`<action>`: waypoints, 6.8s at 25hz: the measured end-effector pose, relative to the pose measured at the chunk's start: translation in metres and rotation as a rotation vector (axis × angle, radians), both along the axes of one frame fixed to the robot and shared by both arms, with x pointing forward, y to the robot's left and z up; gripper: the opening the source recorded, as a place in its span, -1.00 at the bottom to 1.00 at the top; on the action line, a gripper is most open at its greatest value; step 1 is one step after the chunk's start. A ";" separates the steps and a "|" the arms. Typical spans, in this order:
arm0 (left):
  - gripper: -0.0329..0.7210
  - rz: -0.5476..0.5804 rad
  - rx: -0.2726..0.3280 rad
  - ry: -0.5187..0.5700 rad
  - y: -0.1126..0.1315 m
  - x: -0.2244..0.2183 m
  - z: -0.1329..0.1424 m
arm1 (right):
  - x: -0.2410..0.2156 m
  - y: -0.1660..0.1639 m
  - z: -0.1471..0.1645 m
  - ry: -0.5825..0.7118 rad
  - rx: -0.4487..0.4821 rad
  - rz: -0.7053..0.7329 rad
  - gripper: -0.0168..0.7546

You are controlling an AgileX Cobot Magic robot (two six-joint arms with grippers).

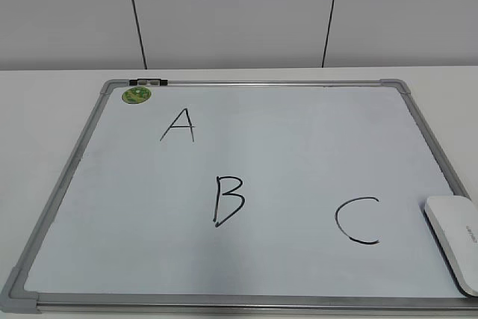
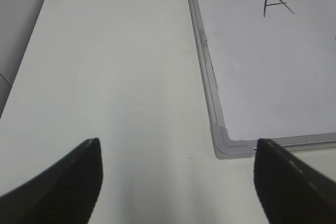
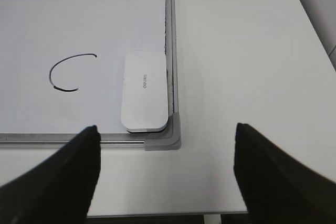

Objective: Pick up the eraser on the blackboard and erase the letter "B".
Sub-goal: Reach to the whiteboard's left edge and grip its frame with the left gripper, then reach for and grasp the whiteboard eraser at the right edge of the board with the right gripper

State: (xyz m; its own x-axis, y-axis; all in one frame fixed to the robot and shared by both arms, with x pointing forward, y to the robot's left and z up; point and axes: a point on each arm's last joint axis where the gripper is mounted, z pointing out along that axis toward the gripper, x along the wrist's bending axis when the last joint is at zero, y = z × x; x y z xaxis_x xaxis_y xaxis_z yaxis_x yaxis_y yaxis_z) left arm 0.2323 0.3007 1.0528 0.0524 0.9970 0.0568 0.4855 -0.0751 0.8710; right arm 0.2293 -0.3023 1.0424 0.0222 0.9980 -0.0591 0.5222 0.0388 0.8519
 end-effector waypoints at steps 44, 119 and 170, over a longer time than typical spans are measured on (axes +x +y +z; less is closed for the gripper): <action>0.65 -0.004 -0.109 0.467 -0.009 0.204 0.014 | 0.000 0.000 0.000 0.000 0.000 0.000 0.56; -0.52 -0.115 -0.269 0.986 -0.018 0.429 -0.157 | 0.000 0.000 0.000 0.000 0.000 0.000 0.56; -0.83 -0.107 -0.281 0.993 -0.014 0.429 -0.156 | 0.197 0.005 -0.040 0.597 0.094 0.009 0.56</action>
State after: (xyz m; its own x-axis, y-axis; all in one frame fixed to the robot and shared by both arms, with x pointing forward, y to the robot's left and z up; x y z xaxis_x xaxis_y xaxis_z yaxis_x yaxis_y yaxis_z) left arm 0.6617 0.2871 0.8972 0.0374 0.9549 -0.2946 0.9971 -0.0161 0.0745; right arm 0.4267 -0.2976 1.0021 0.0040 0.9995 0.0302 0.9112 -0.0160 0.4116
